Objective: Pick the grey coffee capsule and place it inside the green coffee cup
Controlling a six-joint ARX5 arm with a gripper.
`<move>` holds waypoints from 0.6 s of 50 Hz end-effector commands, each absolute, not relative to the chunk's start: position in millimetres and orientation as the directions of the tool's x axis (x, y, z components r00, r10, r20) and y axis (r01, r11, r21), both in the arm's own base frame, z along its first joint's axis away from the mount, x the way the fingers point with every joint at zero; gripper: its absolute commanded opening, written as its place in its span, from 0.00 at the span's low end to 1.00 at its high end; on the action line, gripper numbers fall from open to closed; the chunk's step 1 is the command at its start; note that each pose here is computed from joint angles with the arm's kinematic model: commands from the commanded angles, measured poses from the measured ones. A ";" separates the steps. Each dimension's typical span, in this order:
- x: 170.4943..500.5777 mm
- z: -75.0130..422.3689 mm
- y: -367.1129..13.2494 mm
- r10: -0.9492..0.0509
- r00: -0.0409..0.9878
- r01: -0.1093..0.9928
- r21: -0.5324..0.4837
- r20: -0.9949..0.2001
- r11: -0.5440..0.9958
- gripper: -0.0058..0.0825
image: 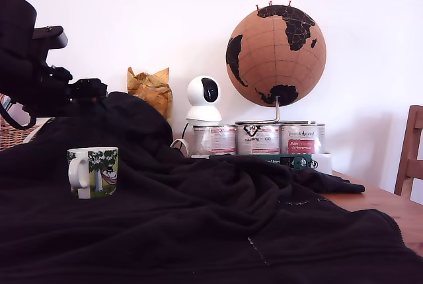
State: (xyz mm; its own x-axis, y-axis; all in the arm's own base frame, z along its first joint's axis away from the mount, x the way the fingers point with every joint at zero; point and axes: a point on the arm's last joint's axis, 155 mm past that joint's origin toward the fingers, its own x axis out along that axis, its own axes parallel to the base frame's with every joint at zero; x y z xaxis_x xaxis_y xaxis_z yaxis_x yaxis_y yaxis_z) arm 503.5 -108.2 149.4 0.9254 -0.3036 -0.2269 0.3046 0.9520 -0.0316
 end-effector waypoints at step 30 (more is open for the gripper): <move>467.6 187.3 -76.3 -0.236 0.918 0.238 -0.036 -0.319 0.971 0.04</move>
